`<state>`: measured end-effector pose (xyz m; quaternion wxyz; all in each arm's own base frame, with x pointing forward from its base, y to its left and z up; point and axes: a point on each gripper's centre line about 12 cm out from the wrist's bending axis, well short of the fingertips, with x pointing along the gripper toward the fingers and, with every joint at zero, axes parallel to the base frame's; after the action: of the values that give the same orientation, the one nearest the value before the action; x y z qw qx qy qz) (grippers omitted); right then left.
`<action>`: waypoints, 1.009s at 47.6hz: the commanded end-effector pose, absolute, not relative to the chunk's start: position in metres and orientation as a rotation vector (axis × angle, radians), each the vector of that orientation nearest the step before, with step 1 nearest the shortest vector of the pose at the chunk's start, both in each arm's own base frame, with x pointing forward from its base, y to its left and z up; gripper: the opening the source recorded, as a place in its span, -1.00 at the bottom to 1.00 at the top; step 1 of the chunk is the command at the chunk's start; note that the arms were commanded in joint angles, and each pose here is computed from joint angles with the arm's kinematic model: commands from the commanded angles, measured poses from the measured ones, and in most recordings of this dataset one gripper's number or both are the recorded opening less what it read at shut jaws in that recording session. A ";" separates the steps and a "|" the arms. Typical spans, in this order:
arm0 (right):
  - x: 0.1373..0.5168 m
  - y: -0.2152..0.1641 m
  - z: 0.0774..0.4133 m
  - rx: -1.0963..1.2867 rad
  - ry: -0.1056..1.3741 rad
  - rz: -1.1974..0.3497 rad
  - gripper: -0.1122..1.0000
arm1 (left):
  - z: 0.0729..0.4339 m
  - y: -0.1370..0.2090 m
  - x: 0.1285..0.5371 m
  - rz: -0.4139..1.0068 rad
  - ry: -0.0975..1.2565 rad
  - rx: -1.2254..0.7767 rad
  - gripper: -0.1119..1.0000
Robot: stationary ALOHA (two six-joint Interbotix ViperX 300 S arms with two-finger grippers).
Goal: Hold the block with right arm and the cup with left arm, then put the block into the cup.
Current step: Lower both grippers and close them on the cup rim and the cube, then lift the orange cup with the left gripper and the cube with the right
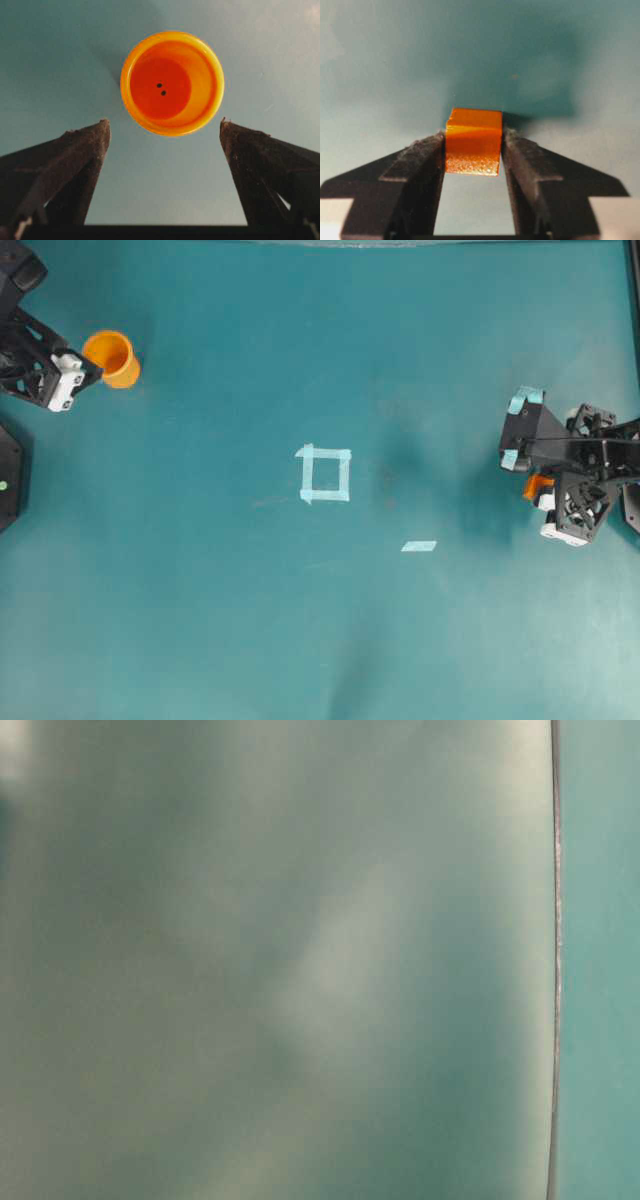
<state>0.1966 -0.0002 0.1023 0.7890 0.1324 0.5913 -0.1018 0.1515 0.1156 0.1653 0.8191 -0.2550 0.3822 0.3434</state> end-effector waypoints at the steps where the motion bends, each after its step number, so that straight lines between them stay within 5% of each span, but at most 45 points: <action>1: 0.204 0.000 0.109 0.291 1.240 -0.215 0.01 | 0.166 0.117 0.152 0.736 0.811 -0.543 0.73; 48: 0.220 0.000 0.122 0.297 1.186 -0.205 -0.06 | 0.128 0.122 0.185 0.669 0.989 -0.535 0.73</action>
<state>0.2134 -0.0002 0.1147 0.8053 0.1359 0.5686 -0.0983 0.1763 0.1135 0.1227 0.7832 -0.2545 0.4767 0.3075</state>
